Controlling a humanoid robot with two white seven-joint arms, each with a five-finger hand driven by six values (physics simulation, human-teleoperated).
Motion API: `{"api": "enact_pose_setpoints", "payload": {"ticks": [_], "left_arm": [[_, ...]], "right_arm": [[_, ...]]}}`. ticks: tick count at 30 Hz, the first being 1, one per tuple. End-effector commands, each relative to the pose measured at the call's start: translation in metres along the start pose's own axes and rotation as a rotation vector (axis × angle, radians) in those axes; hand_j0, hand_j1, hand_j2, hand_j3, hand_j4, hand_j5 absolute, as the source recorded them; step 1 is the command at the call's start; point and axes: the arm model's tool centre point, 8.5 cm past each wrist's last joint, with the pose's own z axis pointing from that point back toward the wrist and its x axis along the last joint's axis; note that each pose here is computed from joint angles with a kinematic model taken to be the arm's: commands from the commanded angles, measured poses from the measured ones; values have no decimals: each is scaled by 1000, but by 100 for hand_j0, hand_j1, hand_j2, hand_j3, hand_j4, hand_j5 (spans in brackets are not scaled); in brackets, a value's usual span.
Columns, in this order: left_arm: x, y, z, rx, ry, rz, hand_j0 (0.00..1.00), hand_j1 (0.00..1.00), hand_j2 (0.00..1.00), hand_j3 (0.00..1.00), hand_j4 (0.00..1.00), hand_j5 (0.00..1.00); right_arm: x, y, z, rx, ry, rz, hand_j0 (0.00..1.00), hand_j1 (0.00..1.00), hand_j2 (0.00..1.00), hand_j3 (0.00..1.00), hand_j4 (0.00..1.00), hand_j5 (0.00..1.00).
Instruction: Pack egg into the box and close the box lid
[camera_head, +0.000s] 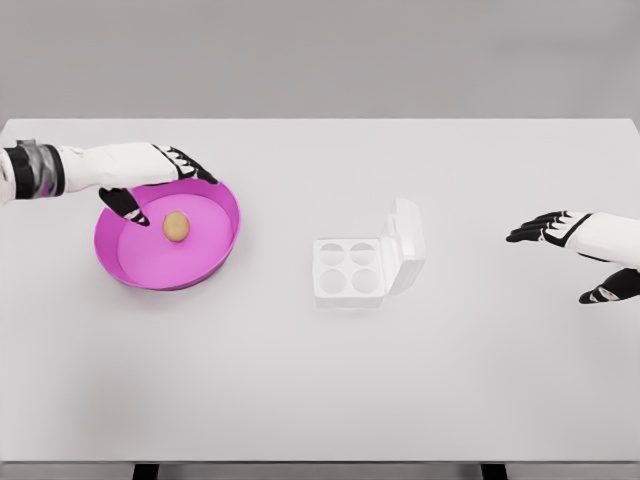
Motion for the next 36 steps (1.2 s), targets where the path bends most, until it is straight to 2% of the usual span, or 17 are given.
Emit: {"api": "enact_pose_setpoints", "payload": {"ticks": [1, 4, 8, 14, 18, 22, 26, 30, 36], "left_arm": [[-2, -10, -3, -28, 6, 15, 94, 94, 94, 94, 94, 94], [-7, -11, -2, -38, 22, 15, 91, 91, 91, 91, 91, 91], [-7, -15, -5, -59, 23, 10, 83, 83, 83, 83, 83, 83], [-5, -19, -8, -79, 22, -2, 83, 83, 83, 83, 83, 83], [-3, -22, -12, -93, 19, -11, 83, 83, 83, 83, 83, 83], [-3, -22, -13, -95, 18, -13, 83, 83, 83, 83, 83, 83], [-2, -25, -15, -114, 19, -25, 82, 82, 82, 82, 82, 82], [-1, -26, -17, -125, 25, -41, 82, 82, 82, 82, 82, 82], [-3, -27, -17, -142, 39, -63, 82, 82, 82, 82, 82, 82]], "right_arm": [[0, 0, 0, -2, 0, -3, 100, 100, 100, 100, 100, 100], [0, 1, 0, 0, -1, -5, 100, 100, 100, 100, 100, 100], [5, 15, -12, 19, -29, -31, 100, 100, 100, 100, 100, 100], [23, 13, -25, 13, -91, -6, 100, 100, 100, 100, 100, 100], [29, 16, -30, 24, -113, -5, 100, 100, 100, 100, 100, 100], [31, 15, -38, 6, -122, 3, 100, 100, 100, 100, 100, 100], [28, 14, -52, 21, -126, 19, 100, 100, 100, 100, 100, 100], [7, 12, -61, 33, -89, -6, 100, 100, 100, 100, 100, 100], [21, 8, -64, 33, -124, 24, 100, 100, 100, 100, 100, 100]]}}
